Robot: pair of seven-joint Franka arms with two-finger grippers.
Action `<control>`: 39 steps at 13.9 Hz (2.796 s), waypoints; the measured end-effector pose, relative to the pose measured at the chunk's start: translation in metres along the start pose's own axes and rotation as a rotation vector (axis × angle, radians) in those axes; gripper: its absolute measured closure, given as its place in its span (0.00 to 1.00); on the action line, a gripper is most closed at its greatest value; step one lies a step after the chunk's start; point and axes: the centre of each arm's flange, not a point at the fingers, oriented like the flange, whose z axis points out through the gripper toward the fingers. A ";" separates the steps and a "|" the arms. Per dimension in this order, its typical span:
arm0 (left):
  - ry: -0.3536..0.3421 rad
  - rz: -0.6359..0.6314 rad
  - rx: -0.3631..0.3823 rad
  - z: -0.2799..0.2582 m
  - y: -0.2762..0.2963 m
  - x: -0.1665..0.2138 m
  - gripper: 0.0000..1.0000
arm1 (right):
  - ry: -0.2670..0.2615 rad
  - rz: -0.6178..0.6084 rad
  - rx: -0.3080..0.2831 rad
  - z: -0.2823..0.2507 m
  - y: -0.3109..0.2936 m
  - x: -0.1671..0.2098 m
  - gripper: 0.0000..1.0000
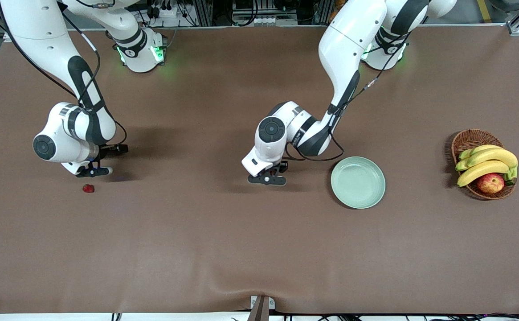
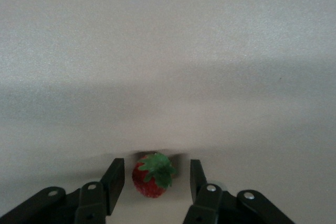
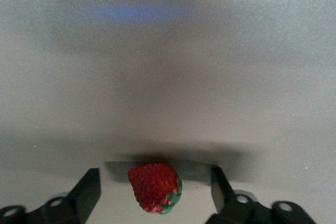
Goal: Collect all strawberries into plate
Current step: 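Close the left gripper and the right gripper on their strawberries, then carry the strawberry over the plate while the right gripper carries another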
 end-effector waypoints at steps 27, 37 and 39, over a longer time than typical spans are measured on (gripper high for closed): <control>-0.100 -0.039 0.078 -0.118 -0.246 0.091 0.67 | 0.273 -0.333 0.045 -0.164 -0.207 0.075 0.61; -0.106 -0.038 0.101 -0.060 -0.328 0.092 0.67 | 0.345 -0.471 0.241 -0.087 -0.439 0.107 0.61; -0.104 -0.033 0.100 -0.054 -0.334 0.092 0.64 | 0.368 -0.476 0.254 -0.072 -0.465 0.100 0.61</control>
